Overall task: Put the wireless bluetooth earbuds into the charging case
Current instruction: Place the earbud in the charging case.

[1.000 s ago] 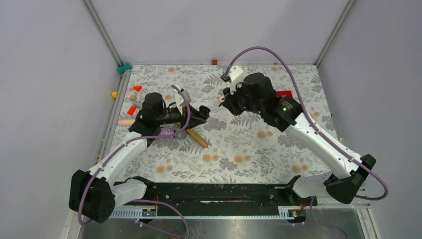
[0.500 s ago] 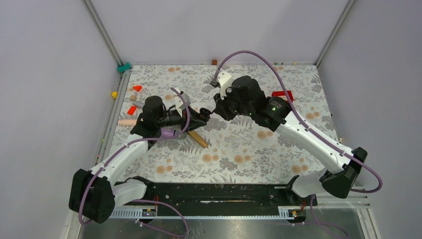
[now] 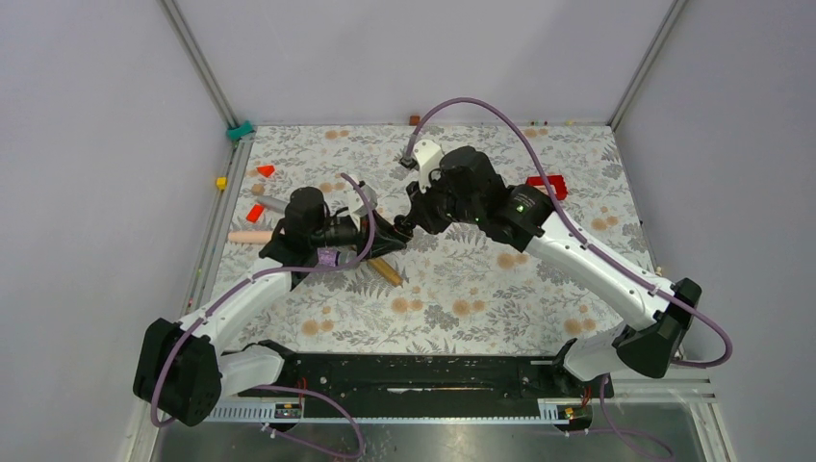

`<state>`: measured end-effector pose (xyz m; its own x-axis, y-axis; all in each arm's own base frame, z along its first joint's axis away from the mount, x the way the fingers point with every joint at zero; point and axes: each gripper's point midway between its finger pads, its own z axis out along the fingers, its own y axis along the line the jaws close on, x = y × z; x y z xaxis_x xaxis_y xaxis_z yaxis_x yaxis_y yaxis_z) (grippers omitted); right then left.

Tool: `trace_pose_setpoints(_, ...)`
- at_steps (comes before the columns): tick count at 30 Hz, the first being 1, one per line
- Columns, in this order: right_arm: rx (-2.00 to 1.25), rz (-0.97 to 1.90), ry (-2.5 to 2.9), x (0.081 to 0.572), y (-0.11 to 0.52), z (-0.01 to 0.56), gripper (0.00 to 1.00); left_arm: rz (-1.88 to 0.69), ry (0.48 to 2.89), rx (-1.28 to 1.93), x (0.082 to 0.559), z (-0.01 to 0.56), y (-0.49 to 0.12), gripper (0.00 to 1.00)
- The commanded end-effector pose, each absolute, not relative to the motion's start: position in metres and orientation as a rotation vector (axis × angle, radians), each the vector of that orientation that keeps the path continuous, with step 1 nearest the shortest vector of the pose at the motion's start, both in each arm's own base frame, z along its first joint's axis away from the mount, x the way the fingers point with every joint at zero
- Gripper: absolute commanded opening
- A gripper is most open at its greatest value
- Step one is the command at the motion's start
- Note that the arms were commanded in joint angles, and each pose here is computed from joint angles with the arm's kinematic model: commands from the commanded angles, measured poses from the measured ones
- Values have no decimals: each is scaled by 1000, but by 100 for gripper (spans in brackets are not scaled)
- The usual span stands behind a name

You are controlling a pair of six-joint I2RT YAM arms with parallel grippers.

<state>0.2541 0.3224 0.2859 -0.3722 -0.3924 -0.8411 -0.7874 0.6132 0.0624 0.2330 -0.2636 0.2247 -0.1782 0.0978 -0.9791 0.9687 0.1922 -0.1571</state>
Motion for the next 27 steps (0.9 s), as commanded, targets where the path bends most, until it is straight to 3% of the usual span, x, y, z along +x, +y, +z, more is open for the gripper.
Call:
trace_pose_setpoints(1,-924,613,1963,253,334,293,18,-1107,1435,1077,237,235,-267,0)
trace_pose_setpoints(27,-996,558,1950,245,343,284,18,-1097,1452,1061,238,234,-269,0)
